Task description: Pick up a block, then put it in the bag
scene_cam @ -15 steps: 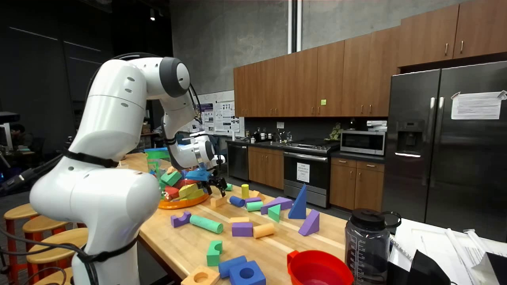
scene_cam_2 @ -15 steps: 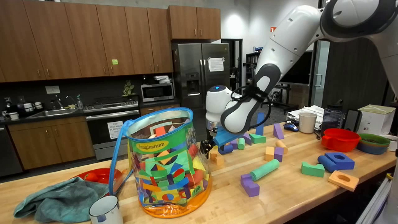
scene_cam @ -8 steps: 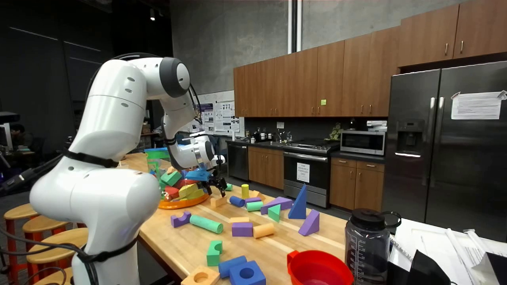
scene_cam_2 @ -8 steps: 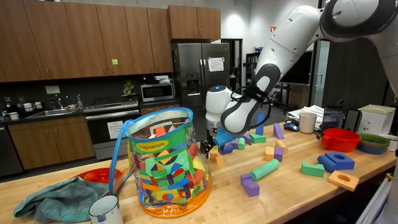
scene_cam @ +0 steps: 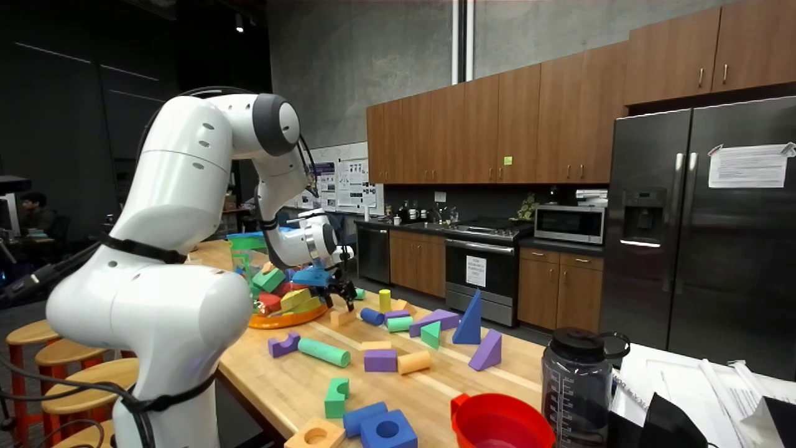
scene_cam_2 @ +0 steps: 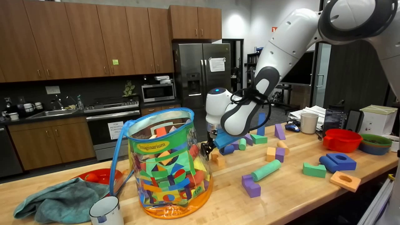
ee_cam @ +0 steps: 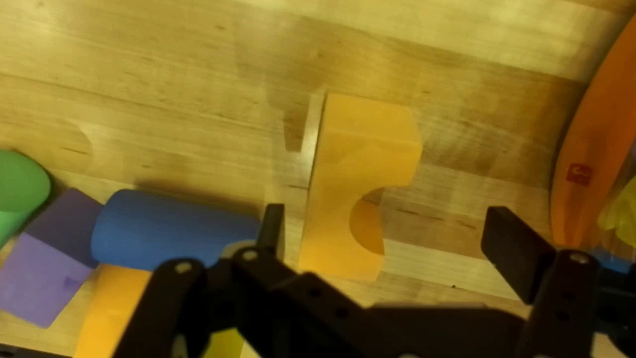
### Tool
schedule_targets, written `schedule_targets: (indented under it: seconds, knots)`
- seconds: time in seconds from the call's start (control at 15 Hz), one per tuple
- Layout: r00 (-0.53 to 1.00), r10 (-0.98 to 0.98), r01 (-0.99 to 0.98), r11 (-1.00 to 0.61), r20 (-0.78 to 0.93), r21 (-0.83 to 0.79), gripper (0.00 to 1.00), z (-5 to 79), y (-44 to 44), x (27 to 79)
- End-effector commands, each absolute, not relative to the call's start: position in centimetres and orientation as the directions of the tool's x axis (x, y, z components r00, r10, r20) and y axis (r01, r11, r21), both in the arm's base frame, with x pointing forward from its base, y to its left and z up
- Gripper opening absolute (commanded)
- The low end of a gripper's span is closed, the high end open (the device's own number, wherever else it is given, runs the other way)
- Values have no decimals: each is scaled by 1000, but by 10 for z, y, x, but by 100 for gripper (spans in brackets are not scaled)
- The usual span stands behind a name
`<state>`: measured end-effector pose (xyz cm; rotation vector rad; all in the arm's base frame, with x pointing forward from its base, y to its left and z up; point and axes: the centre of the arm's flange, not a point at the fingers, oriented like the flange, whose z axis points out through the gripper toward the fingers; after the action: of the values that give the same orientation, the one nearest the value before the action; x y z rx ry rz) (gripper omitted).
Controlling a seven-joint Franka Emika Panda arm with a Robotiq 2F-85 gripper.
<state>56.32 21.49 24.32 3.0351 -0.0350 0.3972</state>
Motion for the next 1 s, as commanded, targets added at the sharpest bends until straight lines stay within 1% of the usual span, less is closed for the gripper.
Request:
schedule_targets:
  seconds: [0.0, 0.13, 0.2, 0.27, 0.33, 0.73, 0.8, 0.93]
  knots:
    - [961, -38, -61, -995, 273, 74, 100, 234, 214, 576]
    - [959, -46, -70, -995, 280, 75, 100, 232, 211, 581]
    - [958, -49, -72, -995, 284, 73, 82, 230, 210, 584]
    - [956, -51, -74, -995, 289, 70, 73, 231, 209, 585]
    - [955, -52, -75, -995, 293, 68, 68, 231, 208, 587]
    - [951, -45, -72, -994, 306, 78, 19, 232, 208, 588]
    - [951, -42, -70, -994, 307, 81, 17, 231, 208, 588]
    - [951, -36, -67, -994, 306, 91, 17, 230, 203, 589]
